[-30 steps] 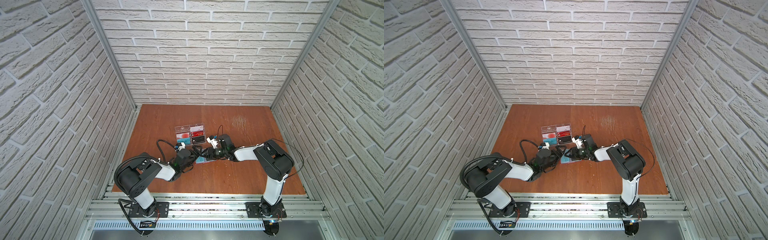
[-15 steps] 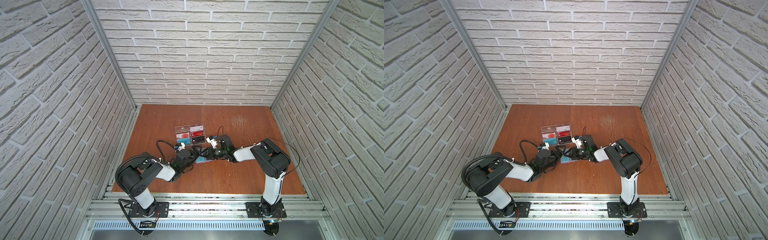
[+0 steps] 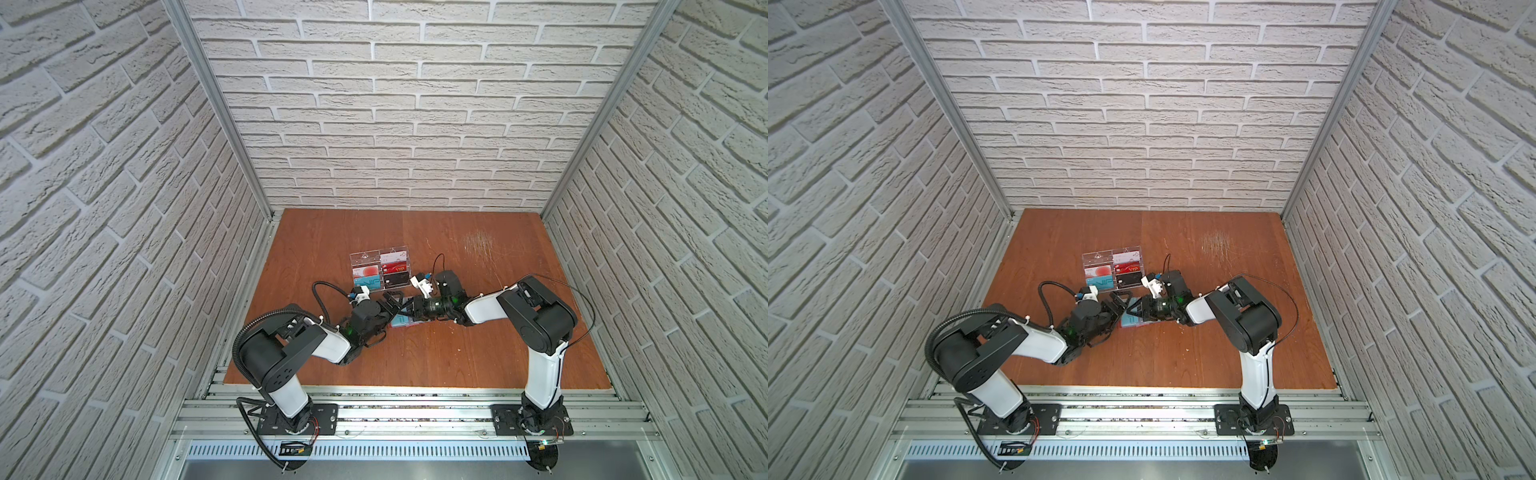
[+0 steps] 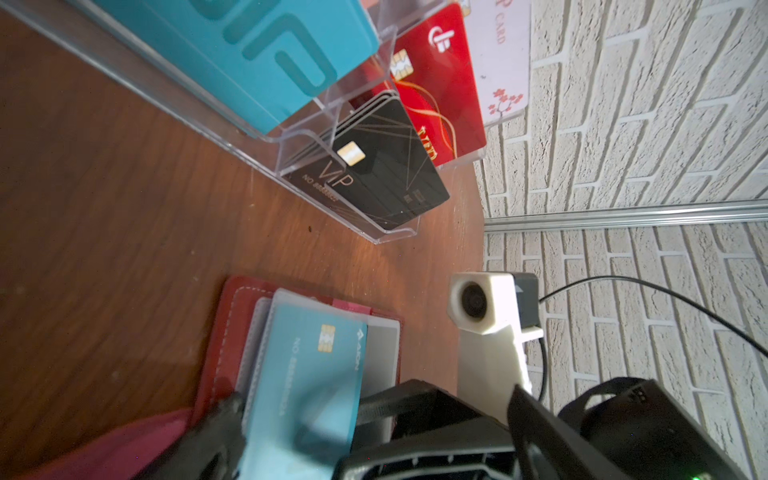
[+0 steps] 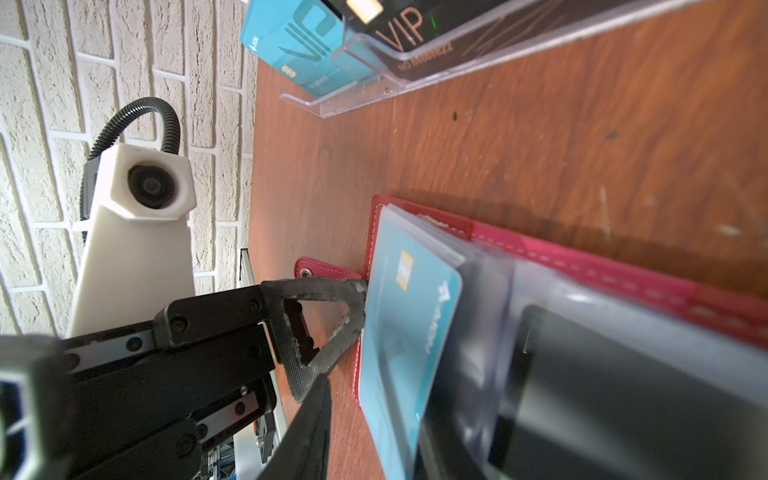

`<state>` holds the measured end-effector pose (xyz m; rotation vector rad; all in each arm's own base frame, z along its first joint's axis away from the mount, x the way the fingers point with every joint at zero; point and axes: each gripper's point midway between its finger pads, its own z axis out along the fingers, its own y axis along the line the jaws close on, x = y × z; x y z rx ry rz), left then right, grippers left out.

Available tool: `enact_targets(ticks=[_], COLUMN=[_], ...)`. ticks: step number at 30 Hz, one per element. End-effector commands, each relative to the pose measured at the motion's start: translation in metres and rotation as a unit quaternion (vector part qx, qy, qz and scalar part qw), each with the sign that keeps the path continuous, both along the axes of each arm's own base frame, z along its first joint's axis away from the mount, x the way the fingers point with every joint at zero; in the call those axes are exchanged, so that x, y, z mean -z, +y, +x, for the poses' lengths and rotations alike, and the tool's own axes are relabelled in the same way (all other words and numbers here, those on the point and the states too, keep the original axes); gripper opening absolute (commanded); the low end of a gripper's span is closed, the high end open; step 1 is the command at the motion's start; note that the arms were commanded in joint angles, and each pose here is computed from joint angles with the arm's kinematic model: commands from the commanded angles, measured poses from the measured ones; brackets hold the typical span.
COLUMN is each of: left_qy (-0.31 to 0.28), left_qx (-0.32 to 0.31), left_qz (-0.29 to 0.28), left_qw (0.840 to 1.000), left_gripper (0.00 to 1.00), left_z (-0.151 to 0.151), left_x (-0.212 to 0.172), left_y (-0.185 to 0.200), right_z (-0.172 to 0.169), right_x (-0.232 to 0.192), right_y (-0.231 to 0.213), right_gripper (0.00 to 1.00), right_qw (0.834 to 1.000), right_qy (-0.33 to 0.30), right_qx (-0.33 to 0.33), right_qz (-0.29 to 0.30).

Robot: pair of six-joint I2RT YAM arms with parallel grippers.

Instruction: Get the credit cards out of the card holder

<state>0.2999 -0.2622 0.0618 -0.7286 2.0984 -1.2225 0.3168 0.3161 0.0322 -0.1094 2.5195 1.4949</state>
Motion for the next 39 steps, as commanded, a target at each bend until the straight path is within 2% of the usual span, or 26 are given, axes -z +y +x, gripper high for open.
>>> enact_targets(ticks=[1,11,28,39], left_qy=[0.065,0.07,0.077,0.077], left_qx=[0.008,0.005,0.001,0.0], left_qz=[0.045,0.049,0.057,0.057], left_qw=[0.997,0.996,0.995,0.995], left_gripper=[0.98,0.98,0.98,0.98], left_z=[-0.023,-0.024,-0.029,-0.028], left_x=[0.046,0.051,0.058,0.057], left_y=[0.011,0.014,0.02,0.02], right_z=[-0.003,0.004,0.012,0.015], right_x=[-0.018,-0.021,-0.024,-0.024], right_y=[0.007,-0.003,-0.019,-0.023], right_gripper=[0.29,0.22,0.18,0.11], right_qw=[0.999,0.999,0.999,0.999], right_qy=[-0.025,-0.023,-0.021,-0.02], right_qx=[-0.018,0.0,0.025,0.031], right_qz=[0.015,0.025,0.032,0.035])
